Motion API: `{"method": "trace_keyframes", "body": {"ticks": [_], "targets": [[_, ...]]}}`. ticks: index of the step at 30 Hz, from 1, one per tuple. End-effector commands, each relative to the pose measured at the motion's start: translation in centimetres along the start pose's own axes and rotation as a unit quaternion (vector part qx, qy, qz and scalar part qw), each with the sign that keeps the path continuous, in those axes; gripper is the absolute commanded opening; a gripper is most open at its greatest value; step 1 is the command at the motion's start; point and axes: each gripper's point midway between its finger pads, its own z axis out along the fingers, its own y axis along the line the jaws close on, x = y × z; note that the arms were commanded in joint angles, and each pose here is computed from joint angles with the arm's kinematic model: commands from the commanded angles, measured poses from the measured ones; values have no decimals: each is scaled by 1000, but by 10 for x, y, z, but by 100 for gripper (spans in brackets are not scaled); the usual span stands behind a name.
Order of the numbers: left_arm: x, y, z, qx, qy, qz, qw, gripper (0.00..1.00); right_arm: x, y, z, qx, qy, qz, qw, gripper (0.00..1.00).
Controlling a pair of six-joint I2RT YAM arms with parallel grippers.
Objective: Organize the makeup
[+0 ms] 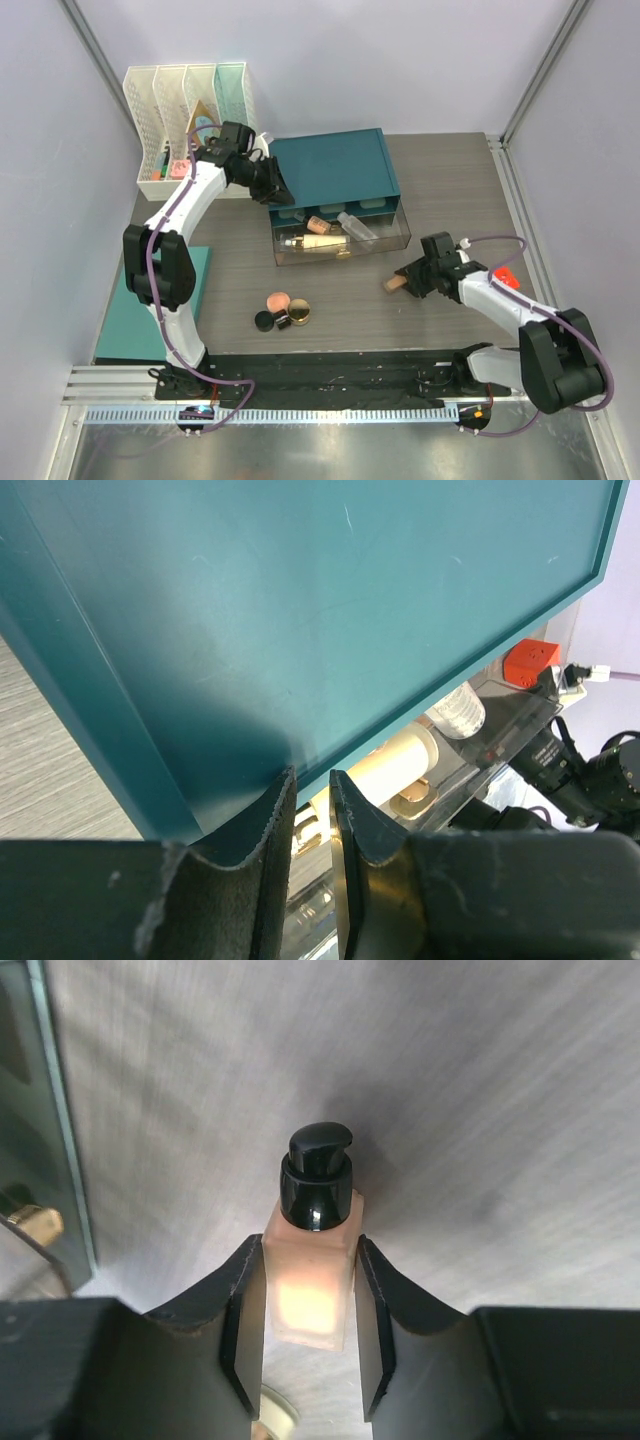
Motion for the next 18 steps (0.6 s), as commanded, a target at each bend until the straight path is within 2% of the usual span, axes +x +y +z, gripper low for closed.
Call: {"method": "trace_keyframes", "body": {"ticks": [1,7,11,15,18], "targets": [[44,67,14,-118,84,-39,989,24,5,-30,-17,40,6,-25,999,1],[44,65,15,-115,82,-42,989,24,-11,-2,-62,-2,-26,-47,999,1],[43,65,15,-113,80,-42,989,24,-37,36,-103,-43,-83,-77,993,1],[43,65,16,-112,81,-43,989,24,-71,92,-145,-82,-157,-120,977,1],[42,65,16,-111,80,-43,990,24,-87,127,-166,-98,-186,-169,963,1]]}}
